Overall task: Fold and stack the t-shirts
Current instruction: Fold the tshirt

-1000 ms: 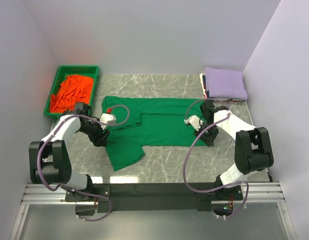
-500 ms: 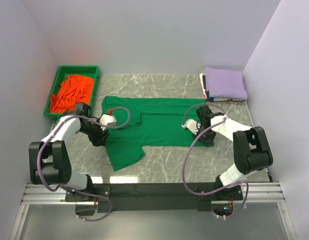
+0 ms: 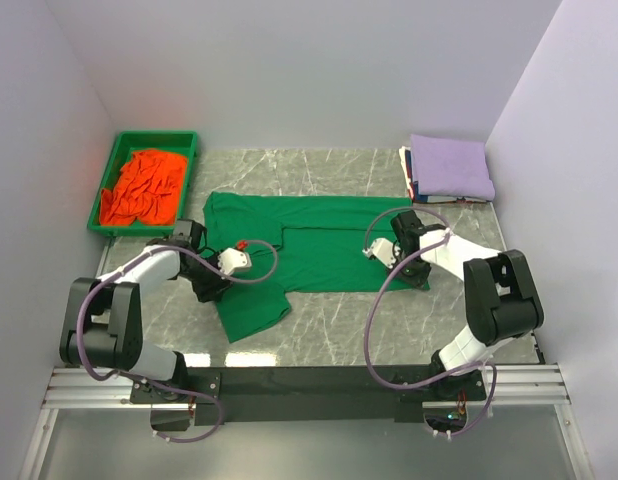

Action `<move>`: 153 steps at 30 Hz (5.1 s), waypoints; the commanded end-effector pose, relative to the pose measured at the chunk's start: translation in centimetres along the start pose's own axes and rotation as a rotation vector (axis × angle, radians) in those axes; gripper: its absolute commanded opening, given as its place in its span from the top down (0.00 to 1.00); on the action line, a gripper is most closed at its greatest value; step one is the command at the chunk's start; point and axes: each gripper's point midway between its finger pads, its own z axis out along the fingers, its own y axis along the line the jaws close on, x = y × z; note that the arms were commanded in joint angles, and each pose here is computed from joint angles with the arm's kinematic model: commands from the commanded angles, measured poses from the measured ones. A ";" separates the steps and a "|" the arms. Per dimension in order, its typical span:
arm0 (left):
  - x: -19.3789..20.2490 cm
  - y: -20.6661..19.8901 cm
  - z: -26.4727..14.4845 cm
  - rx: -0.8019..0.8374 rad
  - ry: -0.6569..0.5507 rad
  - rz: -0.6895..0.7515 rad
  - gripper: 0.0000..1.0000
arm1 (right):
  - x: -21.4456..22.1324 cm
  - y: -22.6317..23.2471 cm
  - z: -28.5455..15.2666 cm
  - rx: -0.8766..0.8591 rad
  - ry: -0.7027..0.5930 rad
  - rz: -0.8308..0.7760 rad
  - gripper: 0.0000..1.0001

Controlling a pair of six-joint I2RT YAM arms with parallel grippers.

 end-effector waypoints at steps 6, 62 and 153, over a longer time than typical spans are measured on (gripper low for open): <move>2.4 -0.7 0.6 -0.012 0.102 0.072 0.74 | -1.0 -0.3 0.4 -0.013 -0.019 -0.002 1.00; -0.1 -6.8 -7.3 0.159 -0.009 -0.056 0.52 | 3.0 2.4 -4.8 -0.045 -0.047 -0.070 0.70; -8.5 -12.8 -8.5 0.235 0.104 0.230 0.99 | 2.0 1.2 -5.3 -0.022 -0.057 -0.076 1.00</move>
